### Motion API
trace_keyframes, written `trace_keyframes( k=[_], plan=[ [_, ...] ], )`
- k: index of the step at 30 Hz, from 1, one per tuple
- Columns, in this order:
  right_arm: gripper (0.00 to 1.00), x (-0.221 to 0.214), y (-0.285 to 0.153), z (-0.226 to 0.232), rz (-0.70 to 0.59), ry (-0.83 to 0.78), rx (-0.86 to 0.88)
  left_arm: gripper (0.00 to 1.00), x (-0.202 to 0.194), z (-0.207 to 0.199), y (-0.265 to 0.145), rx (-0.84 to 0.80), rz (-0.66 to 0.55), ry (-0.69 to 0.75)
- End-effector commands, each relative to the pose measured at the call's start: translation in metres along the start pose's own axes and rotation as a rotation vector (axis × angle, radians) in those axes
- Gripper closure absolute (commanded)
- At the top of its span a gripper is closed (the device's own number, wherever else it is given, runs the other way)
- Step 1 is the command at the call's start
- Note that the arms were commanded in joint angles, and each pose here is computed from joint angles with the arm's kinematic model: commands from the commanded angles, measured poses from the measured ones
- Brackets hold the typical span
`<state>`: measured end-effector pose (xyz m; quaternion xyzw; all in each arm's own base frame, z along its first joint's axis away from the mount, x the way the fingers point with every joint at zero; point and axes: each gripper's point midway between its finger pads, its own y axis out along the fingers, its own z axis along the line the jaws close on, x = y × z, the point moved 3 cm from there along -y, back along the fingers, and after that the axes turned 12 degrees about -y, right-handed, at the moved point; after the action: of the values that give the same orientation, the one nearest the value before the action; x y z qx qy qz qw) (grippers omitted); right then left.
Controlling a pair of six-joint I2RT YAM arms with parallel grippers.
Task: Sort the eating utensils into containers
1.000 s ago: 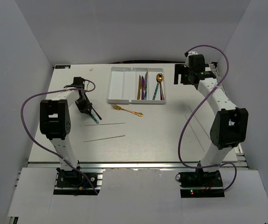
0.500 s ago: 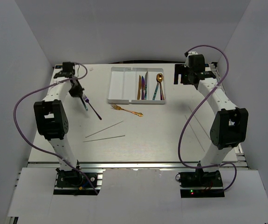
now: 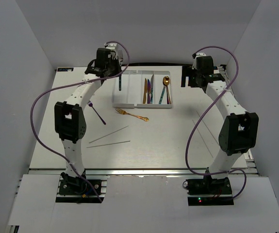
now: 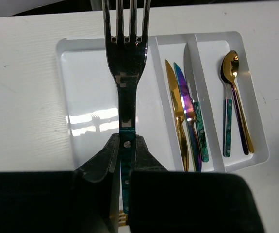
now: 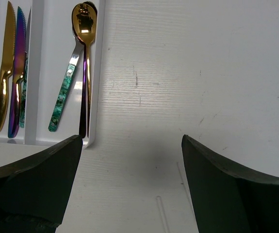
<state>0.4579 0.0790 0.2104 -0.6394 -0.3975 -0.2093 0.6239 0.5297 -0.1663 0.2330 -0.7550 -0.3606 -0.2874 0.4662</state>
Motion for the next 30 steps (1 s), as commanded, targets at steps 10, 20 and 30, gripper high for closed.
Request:
trace_keyframes(
  k=[10,20,30],
  plan=[
    [0.11,0.023,-0.017,-0.006,-0.084,-0.002,-0.034,1.00,-0.007,-0.049,0.042,-0.155,-0.062,0.109],
    [0.11,0.020,-0.021,-0.007,-0.084,-0.009,-0.042,1.00,-0.036,-0.054,0.072,-0.135,-0.042,0.066],
    [0.11,0.016,-0.024,-0.007,-0.079,-0.017,-0.041,1.00,-0.075,-0.055,0.093,-0.125,0.050,-0.017]
  ],
)
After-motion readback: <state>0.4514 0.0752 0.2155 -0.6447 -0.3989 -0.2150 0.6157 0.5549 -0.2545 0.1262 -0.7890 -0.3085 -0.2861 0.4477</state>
